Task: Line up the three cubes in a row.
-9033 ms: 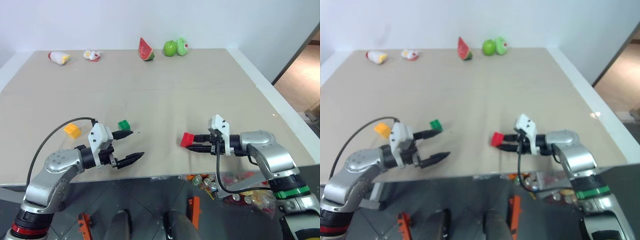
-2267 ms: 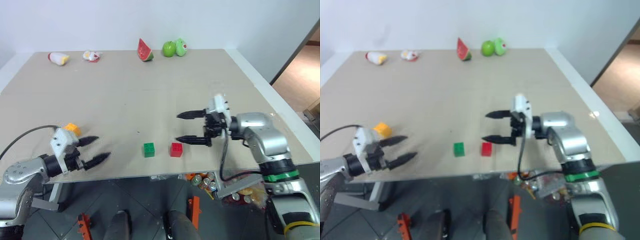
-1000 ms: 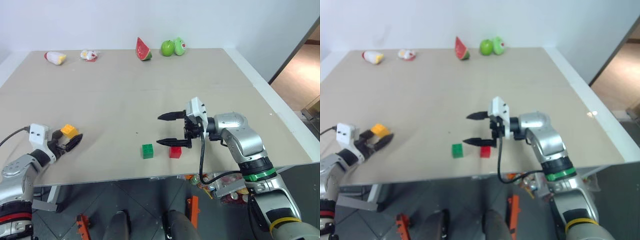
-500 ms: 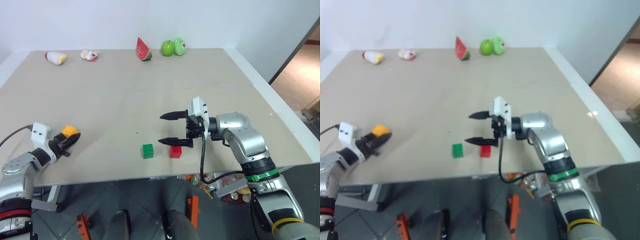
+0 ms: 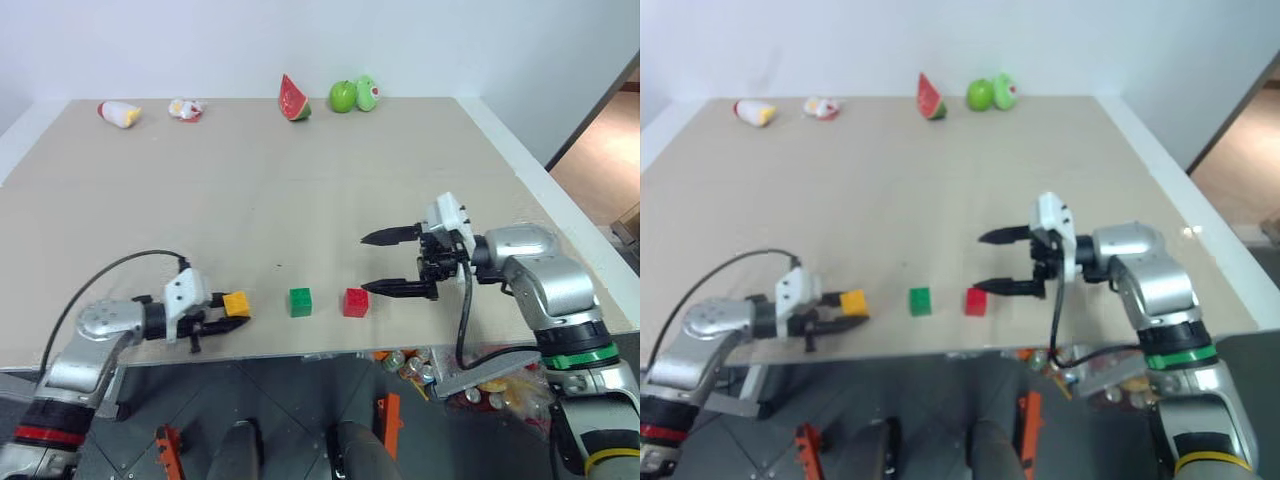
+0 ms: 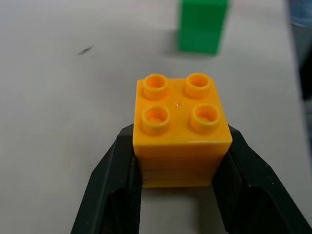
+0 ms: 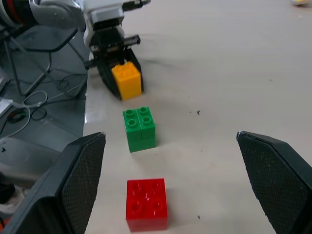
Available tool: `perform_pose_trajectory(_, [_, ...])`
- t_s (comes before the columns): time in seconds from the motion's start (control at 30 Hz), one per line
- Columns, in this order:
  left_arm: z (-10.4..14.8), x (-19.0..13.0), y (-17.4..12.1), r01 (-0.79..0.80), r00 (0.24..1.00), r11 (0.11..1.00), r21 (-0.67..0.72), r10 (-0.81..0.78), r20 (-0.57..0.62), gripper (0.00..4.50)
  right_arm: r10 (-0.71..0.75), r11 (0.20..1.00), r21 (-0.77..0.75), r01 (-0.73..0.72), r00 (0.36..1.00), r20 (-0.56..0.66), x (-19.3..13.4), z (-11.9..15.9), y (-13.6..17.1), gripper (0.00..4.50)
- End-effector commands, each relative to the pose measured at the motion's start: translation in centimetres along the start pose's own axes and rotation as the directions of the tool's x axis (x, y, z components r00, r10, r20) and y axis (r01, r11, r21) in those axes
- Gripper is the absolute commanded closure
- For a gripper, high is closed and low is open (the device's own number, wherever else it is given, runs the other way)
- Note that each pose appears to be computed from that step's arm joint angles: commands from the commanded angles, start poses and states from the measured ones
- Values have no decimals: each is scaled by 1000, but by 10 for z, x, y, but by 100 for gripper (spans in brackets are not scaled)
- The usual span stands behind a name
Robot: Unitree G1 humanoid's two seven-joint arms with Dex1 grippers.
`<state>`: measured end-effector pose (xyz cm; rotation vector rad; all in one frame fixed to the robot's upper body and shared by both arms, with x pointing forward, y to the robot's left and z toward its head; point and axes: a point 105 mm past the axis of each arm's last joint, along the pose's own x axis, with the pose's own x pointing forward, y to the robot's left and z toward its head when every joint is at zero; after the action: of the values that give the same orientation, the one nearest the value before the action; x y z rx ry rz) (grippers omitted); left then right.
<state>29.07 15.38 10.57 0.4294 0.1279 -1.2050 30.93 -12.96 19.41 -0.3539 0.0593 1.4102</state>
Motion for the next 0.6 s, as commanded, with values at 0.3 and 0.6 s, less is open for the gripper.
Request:
perform_pose_trajectory(0.3, [2, 7, 9, 103, 995, 993, 56, -103, -8, 315, -67, 998, -19, 67, 998, 14, -9, 9, 9, 0])
perform_pose_trajectory(0.6, [1, -7, 9, 99, 995, 995, 23, -99, -7, 315, -83, 996, -17, 83, 996, 10, -8, 7, 7, 0])
